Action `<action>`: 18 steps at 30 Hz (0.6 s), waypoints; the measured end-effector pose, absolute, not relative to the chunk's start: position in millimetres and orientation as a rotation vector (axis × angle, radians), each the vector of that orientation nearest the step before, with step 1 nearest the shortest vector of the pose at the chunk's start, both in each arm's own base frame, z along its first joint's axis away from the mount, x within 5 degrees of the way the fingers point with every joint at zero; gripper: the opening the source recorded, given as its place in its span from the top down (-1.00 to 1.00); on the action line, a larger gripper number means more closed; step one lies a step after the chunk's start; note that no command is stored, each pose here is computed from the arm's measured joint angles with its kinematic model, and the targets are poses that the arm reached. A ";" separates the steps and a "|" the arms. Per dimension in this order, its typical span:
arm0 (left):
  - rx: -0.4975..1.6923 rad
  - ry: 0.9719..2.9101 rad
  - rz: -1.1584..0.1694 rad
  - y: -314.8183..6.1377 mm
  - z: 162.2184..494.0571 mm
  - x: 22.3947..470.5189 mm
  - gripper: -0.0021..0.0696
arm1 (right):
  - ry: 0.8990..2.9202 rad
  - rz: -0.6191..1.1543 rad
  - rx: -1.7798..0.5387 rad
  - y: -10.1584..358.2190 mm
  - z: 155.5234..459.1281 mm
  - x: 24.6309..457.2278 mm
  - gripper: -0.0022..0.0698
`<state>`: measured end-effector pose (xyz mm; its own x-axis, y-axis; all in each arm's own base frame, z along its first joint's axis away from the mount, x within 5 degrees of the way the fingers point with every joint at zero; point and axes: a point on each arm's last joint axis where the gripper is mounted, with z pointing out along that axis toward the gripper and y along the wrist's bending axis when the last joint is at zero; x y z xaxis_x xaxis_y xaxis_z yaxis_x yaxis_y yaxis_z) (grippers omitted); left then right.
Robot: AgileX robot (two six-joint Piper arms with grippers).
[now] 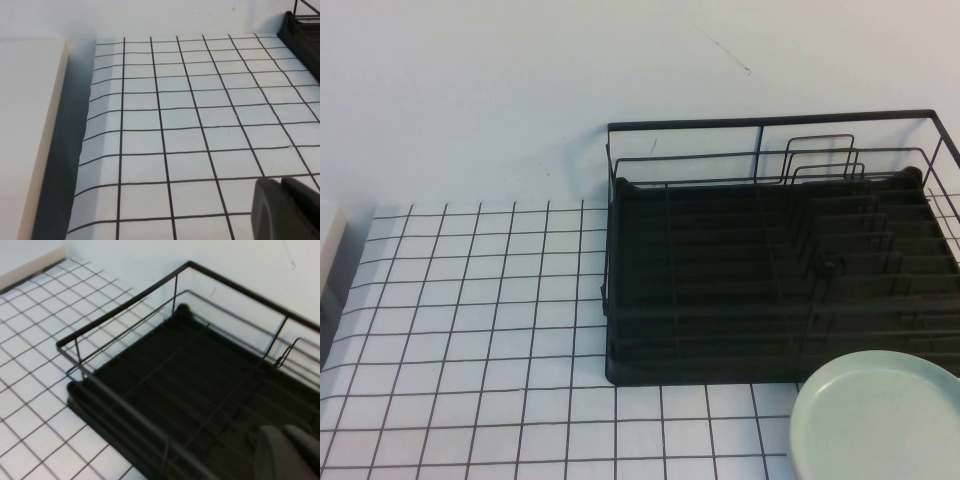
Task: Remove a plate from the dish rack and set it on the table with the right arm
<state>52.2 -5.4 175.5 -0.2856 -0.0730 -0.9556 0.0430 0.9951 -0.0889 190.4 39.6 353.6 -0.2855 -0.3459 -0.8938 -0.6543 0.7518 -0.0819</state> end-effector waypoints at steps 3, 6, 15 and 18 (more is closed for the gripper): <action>-0.026 1.857 -0.116 -5.4 175.5 52.2 0.95 | 1.850 0.292 -0.758 37.8 363.1 180.5 0.95; -0.026 1.857 -0.116 -5.4 175.5 52.2 0.95 | 1.763 0.181 -0.746 36.2 378.1 157.0 0.95; -0.026 1.857 -0.116 -5.4 175.5 52.2 0.95 | 1.602 -0.041 -0.425 22.4 345.9 76.4 0.95; -0.026 1.857 -0.116 -5.4 175.5 52.2 0.95 | 1.609 -0.049 -0.323 18.7 311.7 64.5 0.95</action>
